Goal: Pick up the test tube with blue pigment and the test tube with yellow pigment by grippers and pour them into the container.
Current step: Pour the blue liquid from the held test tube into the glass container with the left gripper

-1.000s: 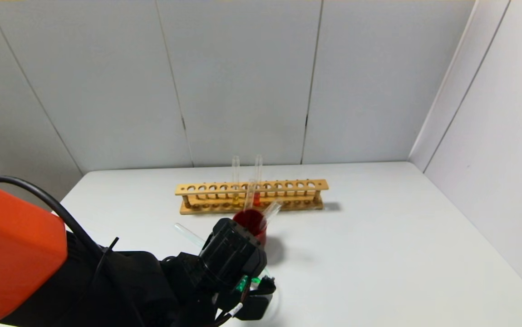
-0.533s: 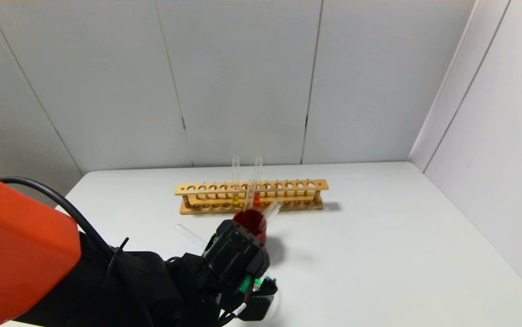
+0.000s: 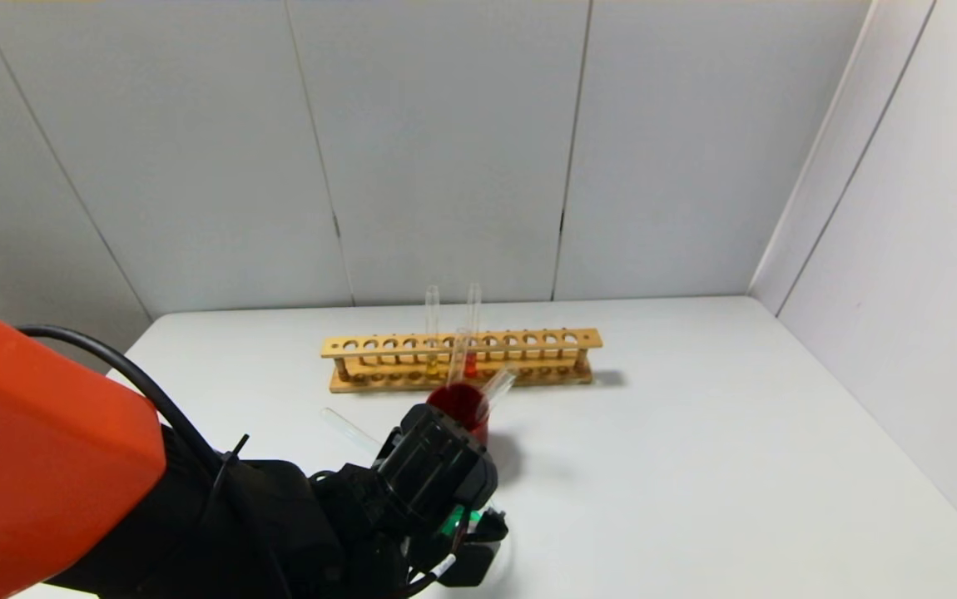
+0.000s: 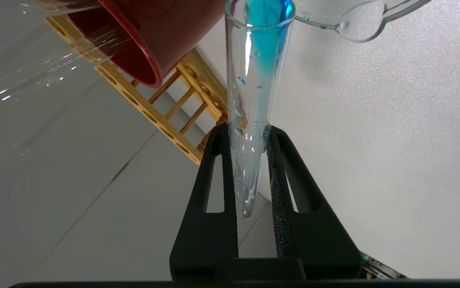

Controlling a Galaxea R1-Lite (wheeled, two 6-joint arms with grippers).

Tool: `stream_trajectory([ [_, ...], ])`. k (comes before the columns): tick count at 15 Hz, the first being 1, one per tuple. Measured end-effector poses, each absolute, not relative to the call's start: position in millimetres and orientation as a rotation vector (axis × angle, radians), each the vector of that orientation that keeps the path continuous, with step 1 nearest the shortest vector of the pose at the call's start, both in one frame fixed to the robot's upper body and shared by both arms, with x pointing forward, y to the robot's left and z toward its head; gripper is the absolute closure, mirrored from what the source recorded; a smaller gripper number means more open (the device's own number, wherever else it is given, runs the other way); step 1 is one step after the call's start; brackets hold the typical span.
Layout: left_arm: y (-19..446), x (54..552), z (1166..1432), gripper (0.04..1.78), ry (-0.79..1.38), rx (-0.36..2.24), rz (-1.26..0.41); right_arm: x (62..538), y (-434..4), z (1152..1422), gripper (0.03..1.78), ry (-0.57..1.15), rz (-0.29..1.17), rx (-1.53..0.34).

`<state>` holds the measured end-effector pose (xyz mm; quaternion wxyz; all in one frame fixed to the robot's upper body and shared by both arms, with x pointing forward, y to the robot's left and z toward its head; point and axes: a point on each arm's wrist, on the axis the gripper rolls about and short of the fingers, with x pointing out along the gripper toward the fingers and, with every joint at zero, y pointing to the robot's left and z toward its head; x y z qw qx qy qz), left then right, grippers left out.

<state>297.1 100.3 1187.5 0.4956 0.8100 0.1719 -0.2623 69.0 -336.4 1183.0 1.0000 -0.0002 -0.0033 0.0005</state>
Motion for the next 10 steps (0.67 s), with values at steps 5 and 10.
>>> stream_trajectory([
  [5,99.9,296.9,1187.1,1.52,0.414,1.981,-0.637,69.0,-336.4,1183.0,0.06,-0.007,0.001,0.000],
  [10,98.4,297.1,1189.3,1.52,0.399,2.017,-0.631,69.0,-336.4,1183.0,0.06,-0.007,0.001,0.000],
])
